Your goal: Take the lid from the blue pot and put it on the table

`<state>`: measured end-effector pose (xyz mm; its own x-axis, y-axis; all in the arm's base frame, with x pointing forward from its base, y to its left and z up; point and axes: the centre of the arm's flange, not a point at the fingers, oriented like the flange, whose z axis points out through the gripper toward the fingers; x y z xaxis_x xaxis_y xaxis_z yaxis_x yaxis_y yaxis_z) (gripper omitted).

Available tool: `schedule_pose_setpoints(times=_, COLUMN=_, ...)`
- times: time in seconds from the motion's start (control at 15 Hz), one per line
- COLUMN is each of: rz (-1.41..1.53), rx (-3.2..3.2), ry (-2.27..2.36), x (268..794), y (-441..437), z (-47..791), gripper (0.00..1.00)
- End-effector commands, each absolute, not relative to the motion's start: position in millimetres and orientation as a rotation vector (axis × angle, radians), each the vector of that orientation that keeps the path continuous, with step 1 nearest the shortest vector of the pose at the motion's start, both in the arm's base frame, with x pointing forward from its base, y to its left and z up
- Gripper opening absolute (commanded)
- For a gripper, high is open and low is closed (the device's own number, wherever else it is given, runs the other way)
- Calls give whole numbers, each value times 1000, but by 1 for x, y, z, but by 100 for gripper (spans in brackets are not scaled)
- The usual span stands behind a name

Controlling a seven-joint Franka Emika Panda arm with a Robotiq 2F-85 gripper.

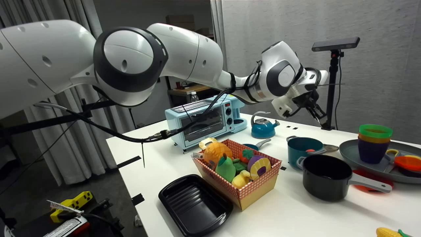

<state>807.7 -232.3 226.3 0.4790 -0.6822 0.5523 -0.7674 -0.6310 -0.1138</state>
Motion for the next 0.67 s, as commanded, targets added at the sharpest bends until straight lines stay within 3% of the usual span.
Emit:
schedule_pose_setpoints(times=0.0, rz=900, rx=2626, ry=-1290, x=803, y=-231, z=257, gripper=0)
schedule_pose_setpoints(times=0.6, rz=517, rx=2811, ry=-1233, x=750, y=-237, z=326, gripper=0)
